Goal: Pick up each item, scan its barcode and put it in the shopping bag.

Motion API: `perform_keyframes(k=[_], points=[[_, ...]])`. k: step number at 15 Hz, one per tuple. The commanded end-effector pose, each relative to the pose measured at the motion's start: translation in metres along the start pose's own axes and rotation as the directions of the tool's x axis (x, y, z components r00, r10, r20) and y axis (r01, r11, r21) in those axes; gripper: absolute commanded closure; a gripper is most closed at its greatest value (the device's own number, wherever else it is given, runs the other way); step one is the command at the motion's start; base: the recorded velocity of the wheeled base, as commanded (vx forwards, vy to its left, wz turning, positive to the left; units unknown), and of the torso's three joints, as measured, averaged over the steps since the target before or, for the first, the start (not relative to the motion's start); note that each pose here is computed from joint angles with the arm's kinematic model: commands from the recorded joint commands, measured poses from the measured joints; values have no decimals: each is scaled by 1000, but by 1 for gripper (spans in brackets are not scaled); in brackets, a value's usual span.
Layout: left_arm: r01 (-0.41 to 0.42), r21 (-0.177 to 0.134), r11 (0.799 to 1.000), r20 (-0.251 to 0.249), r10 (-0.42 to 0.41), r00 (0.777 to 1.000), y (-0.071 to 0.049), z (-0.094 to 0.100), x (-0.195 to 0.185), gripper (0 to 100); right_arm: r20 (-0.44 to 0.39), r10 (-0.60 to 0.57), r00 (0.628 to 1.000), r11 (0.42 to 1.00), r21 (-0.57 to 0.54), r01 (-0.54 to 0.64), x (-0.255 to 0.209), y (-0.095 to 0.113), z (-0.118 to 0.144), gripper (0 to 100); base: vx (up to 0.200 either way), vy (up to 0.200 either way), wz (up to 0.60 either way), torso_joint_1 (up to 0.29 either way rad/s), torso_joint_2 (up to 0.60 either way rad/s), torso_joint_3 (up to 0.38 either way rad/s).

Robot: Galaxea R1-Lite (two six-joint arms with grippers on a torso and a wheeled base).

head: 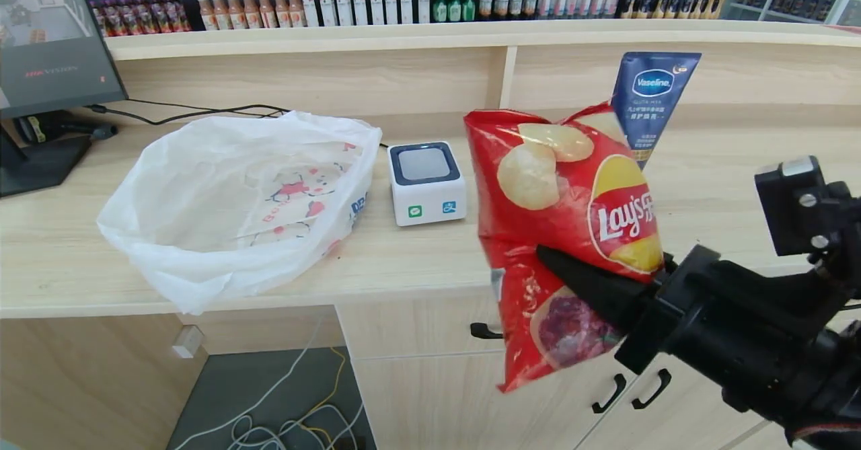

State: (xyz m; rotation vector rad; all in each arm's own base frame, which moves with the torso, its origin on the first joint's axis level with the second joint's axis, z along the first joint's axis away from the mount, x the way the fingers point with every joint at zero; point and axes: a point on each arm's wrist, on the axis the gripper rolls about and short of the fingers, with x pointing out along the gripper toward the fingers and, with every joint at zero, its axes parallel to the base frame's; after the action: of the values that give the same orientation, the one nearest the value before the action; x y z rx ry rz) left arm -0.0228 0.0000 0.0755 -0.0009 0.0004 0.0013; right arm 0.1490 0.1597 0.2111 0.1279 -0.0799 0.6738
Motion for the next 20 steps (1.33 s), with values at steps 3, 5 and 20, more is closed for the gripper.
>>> perform_keyframes(k=[3,5,20], points=[[0,1,1000,-1,0,1000,0,0,0,0,66,-179,982,966,-177,189,-11,-5,15,100,0,0,0,0,0,0],[1,2,1000,0,-1,1000,0,0,0,0,100,-228,969,956,-166,242,-16,-10,20,100,0,0,0,0,0,0],[0,-4,1000,0,0,1000,0,0,0,0,139,-338,931,896,-254,364,-34,-68,2,100,0,27,0,1,1,0]])
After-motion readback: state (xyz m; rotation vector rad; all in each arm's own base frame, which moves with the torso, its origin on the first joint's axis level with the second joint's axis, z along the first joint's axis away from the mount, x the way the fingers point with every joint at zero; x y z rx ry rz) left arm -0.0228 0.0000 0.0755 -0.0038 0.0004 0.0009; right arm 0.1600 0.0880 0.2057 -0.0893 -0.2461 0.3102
